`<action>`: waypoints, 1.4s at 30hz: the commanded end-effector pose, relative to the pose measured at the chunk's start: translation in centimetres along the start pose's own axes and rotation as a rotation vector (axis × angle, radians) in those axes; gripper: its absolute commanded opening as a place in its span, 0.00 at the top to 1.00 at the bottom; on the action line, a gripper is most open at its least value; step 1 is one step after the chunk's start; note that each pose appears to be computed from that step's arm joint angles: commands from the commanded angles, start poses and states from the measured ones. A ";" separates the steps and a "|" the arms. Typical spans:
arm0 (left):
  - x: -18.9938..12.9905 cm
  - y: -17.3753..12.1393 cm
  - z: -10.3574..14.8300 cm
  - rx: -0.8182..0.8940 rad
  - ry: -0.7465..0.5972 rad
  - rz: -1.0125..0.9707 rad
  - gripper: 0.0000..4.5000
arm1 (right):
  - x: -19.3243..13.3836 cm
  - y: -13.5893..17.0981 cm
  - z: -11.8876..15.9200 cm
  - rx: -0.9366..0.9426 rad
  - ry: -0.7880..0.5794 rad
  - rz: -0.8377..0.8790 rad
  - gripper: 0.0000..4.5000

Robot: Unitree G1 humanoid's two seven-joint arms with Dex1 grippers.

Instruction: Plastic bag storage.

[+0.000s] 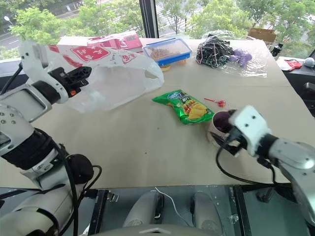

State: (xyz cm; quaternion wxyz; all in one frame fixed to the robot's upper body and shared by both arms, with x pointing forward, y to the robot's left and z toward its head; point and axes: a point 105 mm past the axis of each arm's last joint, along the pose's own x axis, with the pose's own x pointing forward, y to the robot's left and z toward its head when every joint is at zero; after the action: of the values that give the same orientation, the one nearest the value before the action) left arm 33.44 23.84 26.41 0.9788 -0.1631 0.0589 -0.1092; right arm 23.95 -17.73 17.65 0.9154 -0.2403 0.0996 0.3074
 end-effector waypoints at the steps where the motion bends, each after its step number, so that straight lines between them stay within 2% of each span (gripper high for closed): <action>1: -0.2 -0.2 0.7 0.027 -0.034 -0.019 0.99 | -2.9 -0.6 -0.7 -0.003 0.055 -0.002 0.00; 5: 0.1 -0.3 0.4 0.040 -0.014 -0.041 0.99 | -3.8 -1.8 -2.4 0.035 0.101 -0.030 0.00; 10: 0.3 -0.4 0.4 0.052 -0.009 -0.050 0.99 | -2.9 -4.1 -4.3 0.000 0.108 -0.035 0.00; 16: 0.3 -0.4 0.5 0.073 -0.012 -0.045 0.99 | -1.7 -5.0 -5.8 -0.012 0.083 0.088 0.00; 24: 0.0 -0.2 0.1 0.074 -0.009 -0.035 0.99 | -0.3 -2.5 -4.6 -0.052 0.017 0.257 0.00; 32: 0.2 -0.1 -0.3 0.066 -0.003 -0.035 0.99 | 0.3 -4.1 -4.3 -0.058 0.007 0.146 0.00; 42: 0.5 -0.5 -0.5 0.070 -0.002 -0.047 0.99 | 2.0 -2.8 -4.3 -0.085 -0.011 0.247 0.00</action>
State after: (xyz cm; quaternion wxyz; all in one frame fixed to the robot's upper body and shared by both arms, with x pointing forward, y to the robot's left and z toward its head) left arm 34.02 23.19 25.14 0.9784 -0.1420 0.0723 -0.1316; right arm 27.25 -21.37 13.59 0.8657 -0.2578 0.1269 0.4098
